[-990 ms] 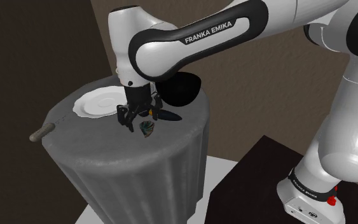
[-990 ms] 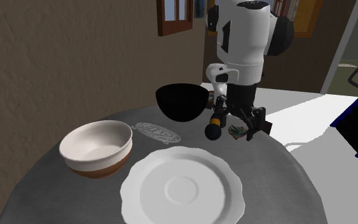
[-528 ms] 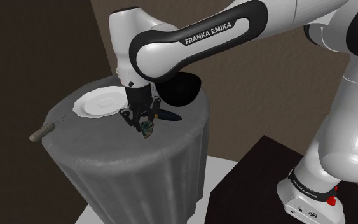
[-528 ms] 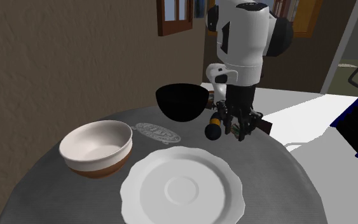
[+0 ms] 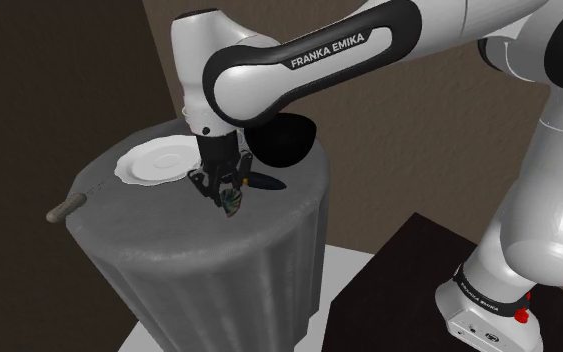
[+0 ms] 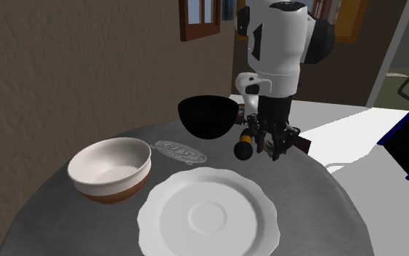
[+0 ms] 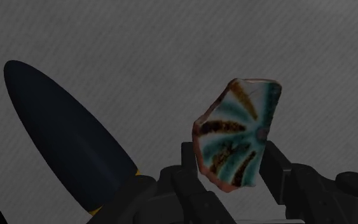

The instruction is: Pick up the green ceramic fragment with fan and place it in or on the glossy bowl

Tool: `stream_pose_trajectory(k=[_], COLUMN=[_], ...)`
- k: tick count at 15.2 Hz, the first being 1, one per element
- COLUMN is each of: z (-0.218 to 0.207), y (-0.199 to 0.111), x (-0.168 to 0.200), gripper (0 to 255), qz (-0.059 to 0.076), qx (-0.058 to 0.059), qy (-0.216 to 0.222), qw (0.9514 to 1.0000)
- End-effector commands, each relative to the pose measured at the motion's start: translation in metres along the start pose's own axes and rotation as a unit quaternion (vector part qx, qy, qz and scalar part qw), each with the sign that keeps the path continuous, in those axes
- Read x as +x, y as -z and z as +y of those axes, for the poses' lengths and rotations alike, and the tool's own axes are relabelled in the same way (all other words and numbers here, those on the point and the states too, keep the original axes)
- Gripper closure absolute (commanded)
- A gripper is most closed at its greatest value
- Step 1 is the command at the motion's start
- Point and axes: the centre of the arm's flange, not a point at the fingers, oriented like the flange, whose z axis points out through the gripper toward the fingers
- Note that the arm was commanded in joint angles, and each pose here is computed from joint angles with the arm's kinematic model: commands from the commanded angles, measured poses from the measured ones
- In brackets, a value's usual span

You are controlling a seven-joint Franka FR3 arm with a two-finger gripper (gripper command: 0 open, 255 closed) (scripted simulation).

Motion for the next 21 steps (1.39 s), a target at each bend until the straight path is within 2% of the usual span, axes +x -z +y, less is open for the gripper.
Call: stream_pose_trajectory(k=[1, 10, 11, 12, 13, 14, 15, 16, 21], z=[-0.001, -0.002, -0.002, -0.002, -0.008, -0.015, -0.022, -0.026, -0.02], y=[0.008, 0.055, 0.05, 0.05, 0.05, 0.048, 0.044, 0.042, 0.017], x=[0.0, 0.0, 0.0, 0.0, -0.022, -0.043, -0.064, -0.074, -0.069], gripper=[255, 255, 255, 0, 0, 0, 0, 0, 0], qz=[0.0, 0.0, 0.0, 0.0, 0.03, 0.059, 0.088, 0.103, 0.103], qx=[0.0, 0.0, 0.0, 0.0, -0.032, -0.065, -0.097, -0.114, -0.114], qy=[0.0, 0.0, 0.0, 0.0, -0.016, -0.031, -0.046, -0.054, -0.054], qw=[1.0, 1.0, 1.0, 1.0, 0.9989, 0.9957, 0.9903, 0.9866, 0.9866])
